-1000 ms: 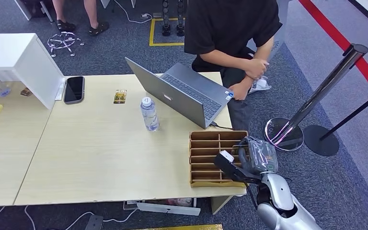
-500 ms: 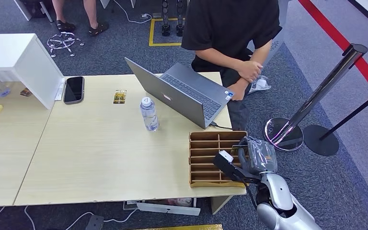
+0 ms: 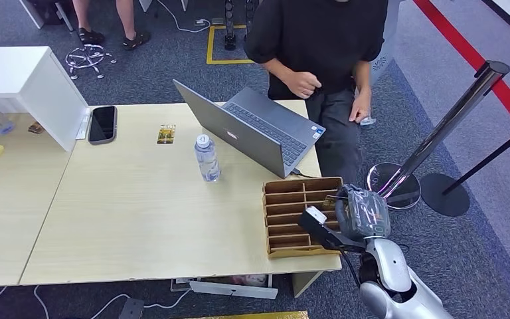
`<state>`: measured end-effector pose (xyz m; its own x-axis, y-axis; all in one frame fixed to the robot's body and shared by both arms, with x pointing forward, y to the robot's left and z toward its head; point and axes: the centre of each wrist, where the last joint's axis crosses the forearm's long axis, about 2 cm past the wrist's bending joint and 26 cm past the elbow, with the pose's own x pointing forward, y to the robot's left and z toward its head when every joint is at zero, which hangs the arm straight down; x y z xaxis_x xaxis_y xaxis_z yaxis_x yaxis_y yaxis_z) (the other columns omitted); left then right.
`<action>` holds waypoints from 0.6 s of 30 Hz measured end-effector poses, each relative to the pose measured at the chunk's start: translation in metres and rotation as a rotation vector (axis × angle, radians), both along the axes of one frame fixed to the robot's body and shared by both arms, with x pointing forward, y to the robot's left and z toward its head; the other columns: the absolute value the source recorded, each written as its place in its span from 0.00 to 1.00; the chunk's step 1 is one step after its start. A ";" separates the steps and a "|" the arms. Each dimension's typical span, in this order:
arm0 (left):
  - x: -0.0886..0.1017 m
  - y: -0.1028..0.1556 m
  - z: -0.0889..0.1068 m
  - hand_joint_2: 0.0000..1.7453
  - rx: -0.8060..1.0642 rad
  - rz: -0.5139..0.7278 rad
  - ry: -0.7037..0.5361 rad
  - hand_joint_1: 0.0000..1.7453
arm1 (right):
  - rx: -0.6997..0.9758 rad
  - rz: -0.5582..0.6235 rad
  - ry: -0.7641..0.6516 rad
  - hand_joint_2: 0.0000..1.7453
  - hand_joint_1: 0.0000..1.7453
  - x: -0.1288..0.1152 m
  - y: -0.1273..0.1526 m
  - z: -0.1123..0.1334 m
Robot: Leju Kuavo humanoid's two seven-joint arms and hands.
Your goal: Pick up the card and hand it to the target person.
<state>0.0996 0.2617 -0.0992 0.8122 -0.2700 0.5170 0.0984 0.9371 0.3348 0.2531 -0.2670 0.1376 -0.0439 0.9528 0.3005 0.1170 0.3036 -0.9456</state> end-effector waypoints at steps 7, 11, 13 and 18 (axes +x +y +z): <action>0.000 0.000 0.000 0.00 0.000 -0.001 -0.002 0.00 | -0.045 -0.005 -0.057 1.00 0.80 0.001 -0.009 0.022; 0.000 0.000 0.000 0.00 0.000 -0.001 -0.003 0.00 | -0.055 -0.009 -0.096 1.00 0.80 0.002 -0.014 0.035; 0.000 0.000 0.000 0.00 -0.001 -0.002 -0.003 0.00 | -0.055 -0.008 -0.118 1.00 0.80 0.002 -0.015 0.041; 0.001 0.000 0.000 0.00 -0.001 -0.006 -0.005 0.00 | -0.052 -0.015 -0.165 1.00 0.81 0.004 -0.020 0.056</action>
